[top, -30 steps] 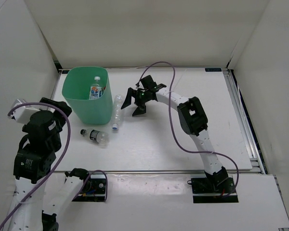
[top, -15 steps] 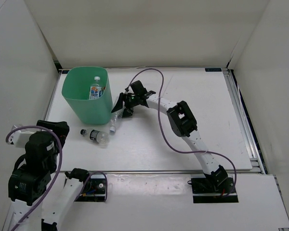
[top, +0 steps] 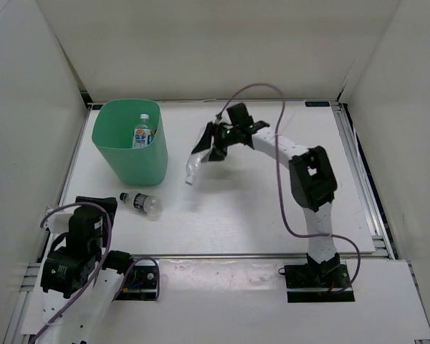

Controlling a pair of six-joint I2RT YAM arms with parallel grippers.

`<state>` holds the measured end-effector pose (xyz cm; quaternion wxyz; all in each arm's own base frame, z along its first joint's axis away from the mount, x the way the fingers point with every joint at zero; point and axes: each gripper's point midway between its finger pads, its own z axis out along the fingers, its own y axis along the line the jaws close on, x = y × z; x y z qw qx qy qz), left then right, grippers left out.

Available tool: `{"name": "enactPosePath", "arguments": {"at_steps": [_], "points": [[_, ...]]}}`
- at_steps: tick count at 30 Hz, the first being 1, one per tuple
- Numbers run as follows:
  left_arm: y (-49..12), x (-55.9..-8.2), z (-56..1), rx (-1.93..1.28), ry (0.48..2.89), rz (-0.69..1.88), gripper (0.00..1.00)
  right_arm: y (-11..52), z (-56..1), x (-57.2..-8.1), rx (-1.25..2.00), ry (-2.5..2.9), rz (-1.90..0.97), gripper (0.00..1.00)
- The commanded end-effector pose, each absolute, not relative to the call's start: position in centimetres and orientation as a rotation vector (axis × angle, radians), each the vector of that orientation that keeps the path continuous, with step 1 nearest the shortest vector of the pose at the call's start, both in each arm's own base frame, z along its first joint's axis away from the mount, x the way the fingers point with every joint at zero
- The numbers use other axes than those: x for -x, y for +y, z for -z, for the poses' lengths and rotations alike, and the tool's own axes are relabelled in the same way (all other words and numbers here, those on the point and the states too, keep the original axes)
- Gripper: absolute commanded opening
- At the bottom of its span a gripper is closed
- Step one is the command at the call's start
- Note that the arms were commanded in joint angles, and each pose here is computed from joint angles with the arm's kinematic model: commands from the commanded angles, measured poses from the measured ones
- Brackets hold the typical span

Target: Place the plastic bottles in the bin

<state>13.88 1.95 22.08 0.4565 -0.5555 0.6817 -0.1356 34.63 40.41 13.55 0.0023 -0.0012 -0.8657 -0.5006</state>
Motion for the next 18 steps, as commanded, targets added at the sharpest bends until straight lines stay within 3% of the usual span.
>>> {"name": "enactPosePath", "arguments": {"at_steps": [1,6,9,11,16,18], "points": [[0.1,-15.3,-20.9,1.447,1.657,0.481,1.0,40.8,-27.7,-36.3,-0.198,-2.866,1.943,0.22],[-1.3,-16.2,-20.3,1.409,1.7,0.548,1.0,46.8,-40.6,-38.3,-0.483,-2.937,2.375,0.22],[-1.6,-16.7,-20.7,1.379,1.738,0.526,1.0,49.0,-42.6,-38.2,-0.569,-2.978,2.502,0.25],[-2.3,-16.5,-21.2,1.319,1.802,0.533,1.0,50.1,-41.0,-38.1,-0.597,-3.017,2.504,0.26],[-2.8,-16.1,-22.6,1.165,1.924,0.483,1.0,53.1,-43.1,-37.0,-1.072,-3.264,2.538,0.34],[-2.6,-15.6,-23.7,1.083,1.955,0.446,1.0,53.5,-42.7,-38.0,-1.012,-3.351,2.553,0.35]]}}
